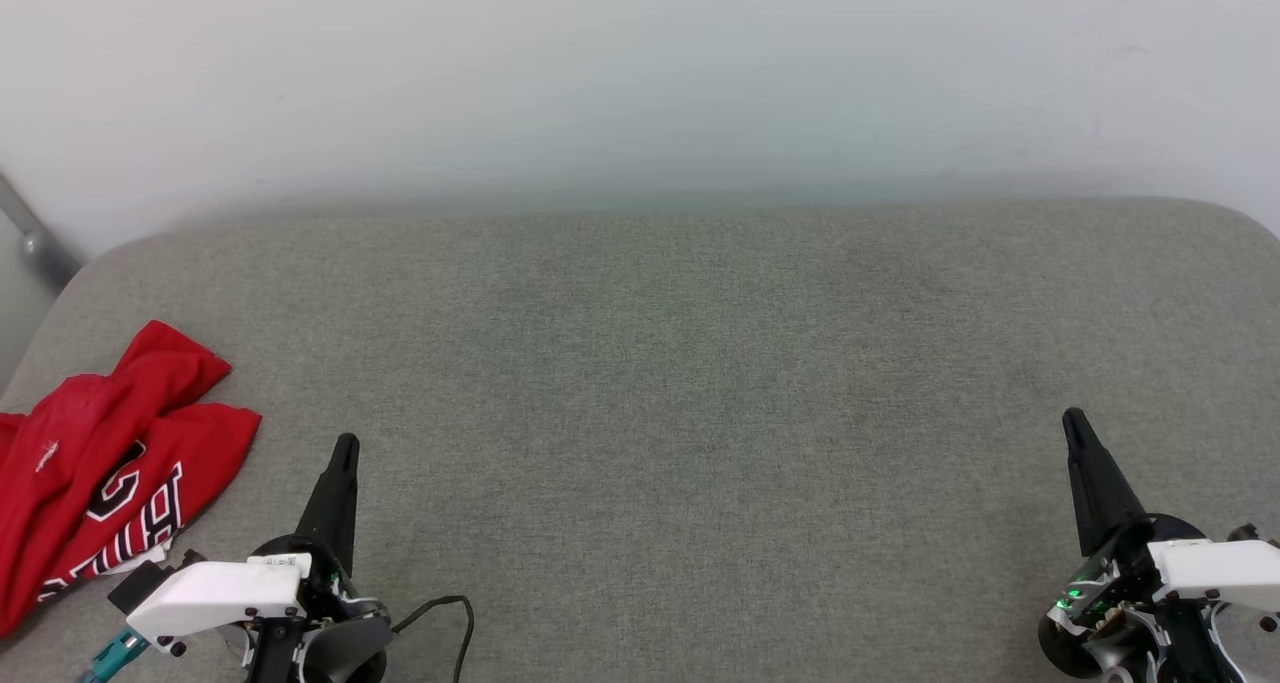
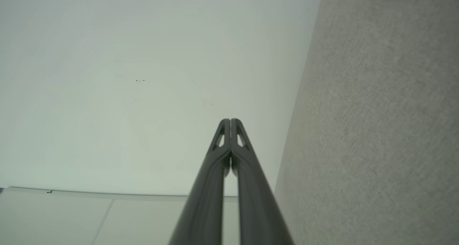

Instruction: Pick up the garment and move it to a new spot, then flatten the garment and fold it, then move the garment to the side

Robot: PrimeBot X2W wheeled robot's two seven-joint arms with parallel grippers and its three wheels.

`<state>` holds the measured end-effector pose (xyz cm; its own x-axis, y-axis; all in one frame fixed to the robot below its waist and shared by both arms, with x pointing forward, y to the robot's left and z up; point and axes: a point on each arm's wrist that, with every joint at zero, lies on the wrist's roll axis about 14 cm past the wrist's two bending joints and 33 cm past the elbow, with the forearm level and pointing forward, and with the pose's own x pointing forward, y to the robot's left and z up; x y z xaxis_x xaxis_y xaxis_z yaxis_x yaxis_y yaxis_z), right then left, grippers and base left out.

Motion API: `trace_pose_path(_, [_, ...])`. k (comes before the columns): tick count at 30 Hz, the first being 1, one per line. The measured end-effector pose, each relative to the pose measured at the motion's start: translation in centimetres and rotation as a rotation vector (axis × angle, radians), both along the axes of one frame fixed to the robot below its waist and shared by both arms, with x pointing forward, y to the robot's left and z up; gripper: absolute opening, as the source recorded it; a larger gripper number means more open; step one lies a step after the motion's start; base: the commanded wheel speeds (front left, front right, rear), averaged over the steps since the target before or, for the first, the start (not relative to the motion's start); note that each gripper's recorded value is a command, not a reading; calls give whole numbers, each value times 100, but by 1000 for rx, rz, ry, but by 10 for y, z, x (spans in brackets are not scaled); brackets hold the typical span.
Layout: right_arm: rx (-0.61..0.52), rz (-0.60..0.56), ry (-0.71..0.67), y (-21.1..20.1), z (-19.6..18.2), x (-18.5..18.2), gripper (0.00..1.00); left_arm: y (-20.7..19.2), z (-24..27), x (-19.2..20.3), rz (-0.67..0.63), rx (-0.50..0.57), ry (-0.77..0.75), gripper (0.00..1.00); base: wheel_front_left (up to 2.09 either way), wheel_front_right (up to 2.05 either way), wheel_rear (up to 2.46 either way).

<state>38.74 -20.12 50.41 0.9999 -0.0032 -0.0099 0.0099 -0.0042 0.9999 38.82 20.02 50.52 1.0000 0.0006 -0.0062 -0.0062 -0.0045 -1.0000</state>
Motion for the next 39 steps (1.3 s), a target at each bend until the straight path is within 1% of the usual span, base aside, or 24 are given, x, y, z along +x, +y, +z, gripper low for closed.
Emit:
trace_pose_path(26, [0,0,0,0,0,0,0,0,0,0,0,0,0,0,0,0,0])
trace_pose_path(27, [0,0,2,0,-1,0,100,0,-1,0,0,0,3,100,0,0,0])
trace_pose_path(31, [3,-4,58,0,-20,-9,100,-2,-19,-9,-1,-5,58,100,0,0,0])
trace_pose_path(39, [-26,-11,43,4,-14,-8,100,-12,-13,-7,-9,22,37,100,0,0,0])
